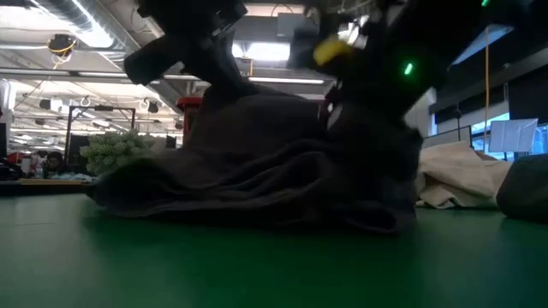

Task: Fold Laundry from Bin
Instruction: Fold the gray short

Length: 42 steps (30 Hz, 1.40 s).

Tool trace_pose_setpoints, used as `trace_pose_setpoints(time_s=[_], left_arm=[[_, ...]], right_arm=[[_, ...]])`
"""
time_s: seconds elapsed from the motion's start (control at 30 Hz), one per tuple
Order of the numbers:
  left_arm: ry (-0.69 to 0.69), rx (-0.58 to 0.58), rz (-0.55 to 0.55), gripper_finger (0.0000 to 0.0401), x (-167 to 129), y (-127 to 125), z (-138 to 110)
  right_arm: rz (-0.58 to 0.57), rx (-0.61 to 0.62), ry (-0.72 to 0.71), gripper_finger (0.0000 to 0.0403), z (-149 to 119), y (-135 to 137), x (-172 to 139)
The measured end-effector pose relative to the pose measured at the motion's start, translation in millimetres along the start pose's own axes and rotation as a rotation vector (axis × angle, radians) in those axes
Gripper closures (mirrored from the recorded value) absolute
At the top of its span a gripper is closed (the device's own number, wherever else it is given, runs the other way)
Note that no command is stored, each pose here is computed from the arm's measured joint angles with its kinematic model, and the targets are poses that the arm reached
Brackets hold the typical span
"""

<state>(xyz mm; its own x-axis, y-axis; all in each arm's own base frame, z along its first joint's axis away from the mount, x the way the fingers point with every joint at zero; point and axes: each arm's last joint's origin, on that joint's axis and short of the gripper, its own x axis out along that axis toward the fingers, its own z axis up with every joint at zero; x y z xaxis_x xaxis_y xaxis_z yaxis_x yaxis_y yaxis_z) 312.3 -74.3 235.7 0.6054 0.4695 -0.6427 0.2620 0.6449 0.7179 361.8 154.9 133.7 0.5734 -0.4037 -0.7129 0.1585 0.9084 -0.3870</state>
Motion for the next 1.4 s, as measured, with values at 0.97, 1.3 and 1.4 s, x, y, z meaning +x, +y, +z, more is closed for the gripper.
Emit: trace_pose_setpoints(time_s=[0.97, 1.3, 1.4], left_arm=[[-0.037, 0.114, -0.174, 0.0401, -24.5, -73.1, 15.3], [-0.073, 0.098, -0.245, 0.0401, -25.5, -80.2, 18.8], [-0.073, 0.105, -0.286, 0.0401, -22.3, -84.7, 19.3]], right_arm=[[-0.003, 0.0, 0.035, 0.0394, 11.5, -34.1, -21.7], [0.061, 0.064, -0.194, 0.0394, 33.2, -38.7, -89.8], [-0.008, 0.11, -0.255, 0.0399, 42.5, -47.8, -86.2]])
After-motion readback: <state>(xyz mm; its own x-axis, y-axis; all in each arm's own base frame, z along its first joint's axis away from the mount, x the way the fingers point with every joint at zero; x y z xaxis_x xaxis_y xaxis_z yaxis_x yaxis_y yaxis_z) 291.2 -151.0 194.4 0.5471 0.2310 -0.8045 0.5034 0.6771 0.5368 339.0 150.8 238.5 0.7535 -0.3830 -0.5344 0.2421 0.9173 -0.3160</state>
